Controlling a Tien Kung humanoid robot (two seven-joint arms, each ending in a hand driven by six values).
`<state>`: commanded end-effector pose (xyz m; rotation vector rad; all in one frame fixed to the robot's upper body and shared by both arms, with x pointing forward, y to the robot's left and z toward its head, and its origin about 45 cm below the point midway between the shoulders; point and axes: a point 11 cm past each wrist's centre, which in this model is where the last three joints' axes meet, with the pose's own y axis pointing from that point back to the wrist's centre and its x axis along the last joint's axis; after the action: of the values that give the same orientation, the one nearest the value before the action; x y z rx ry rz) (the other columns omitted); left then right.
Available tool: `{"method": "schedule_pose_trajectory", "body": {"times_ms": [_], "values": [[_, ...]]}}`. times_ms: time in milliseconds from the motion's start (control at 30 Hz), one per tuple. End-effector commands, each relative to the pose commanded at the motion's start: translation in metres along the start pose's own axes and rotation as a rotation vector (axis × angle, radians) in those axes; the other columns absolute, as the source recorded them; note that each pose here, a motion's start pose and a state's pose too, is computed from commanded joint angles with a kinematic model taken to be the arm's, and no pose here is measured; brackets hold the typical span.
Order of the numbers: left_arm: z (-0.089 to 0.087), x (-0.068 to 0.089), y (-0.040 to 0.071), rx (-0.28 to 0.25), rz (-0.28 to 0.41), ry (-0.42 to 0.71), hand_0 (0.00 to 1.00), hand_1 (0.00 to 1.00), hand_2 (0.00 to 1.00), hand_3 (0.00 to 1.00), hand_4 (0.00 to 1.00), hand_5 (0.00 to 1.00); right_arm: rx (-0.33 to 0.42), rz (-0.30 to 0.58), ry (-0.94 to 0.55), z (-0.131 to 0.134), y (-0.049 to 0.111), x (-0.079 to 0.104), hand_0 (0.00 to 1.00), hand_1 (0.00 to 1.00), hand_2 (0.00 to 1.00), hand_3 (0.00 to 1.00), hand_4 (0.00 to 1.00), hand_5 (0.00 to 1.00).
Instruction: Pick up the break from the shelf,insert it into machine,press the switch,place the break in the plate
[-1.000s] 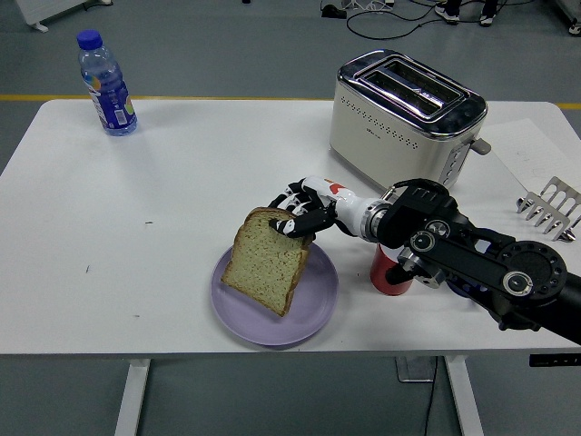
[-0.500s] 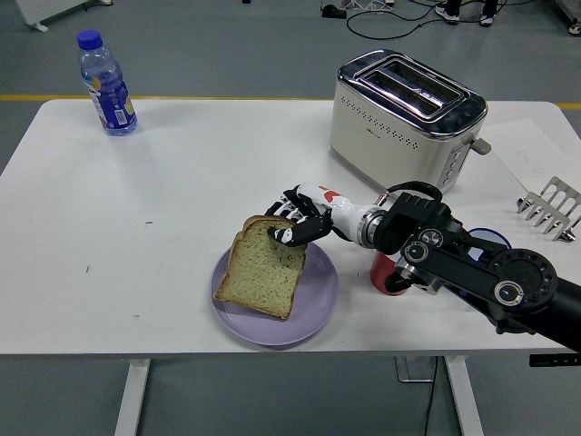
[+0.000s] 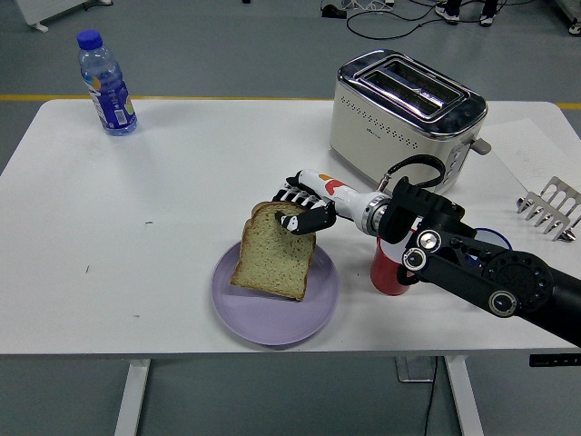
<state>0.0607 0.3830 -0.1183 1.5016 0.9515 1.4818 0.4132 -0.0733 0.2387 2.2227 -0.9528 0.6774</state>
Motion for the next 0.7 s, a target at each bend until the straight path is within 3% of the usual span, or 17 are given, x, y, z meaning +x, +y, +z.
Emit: {"method": "schedule_pose_trajectory", "body": {"times_ms": [367, 400, 700], "values": [[-0.002, 0.000, 0.000, 0.005, 0.001, -0.007, 0.624, 0.448, 0.445, 0.507, 0.257, 0.815, -0.012, -0.085, 0.099, 0.002, -0.001, -0.009, 0.798, 0.744, 0.738, 0.625, 0.597, 0.384], [-0.003, 0.000, 0.000, 0.005, 0.001, -0.007, 0.624, 0.448, 0.445, 0.507, 0.258, 0.810, -0.010, -0.084, 0.106, 0.002, -0.001, -0.009, 0.859, 0.798, 0.812, 0.726, 0.608, 0.404], [-0.004, 0.000, 0.000, 0.007, 0.000, -0.014, 0.624, 0.448, 0.445, 0.507, 0.258, 0.810, 0.077, 0.016, 0.133, -0.009, -0.004, -0.002, 0.873, 0.812, 0.835, 0.769, 0.614, 0.416]]}}
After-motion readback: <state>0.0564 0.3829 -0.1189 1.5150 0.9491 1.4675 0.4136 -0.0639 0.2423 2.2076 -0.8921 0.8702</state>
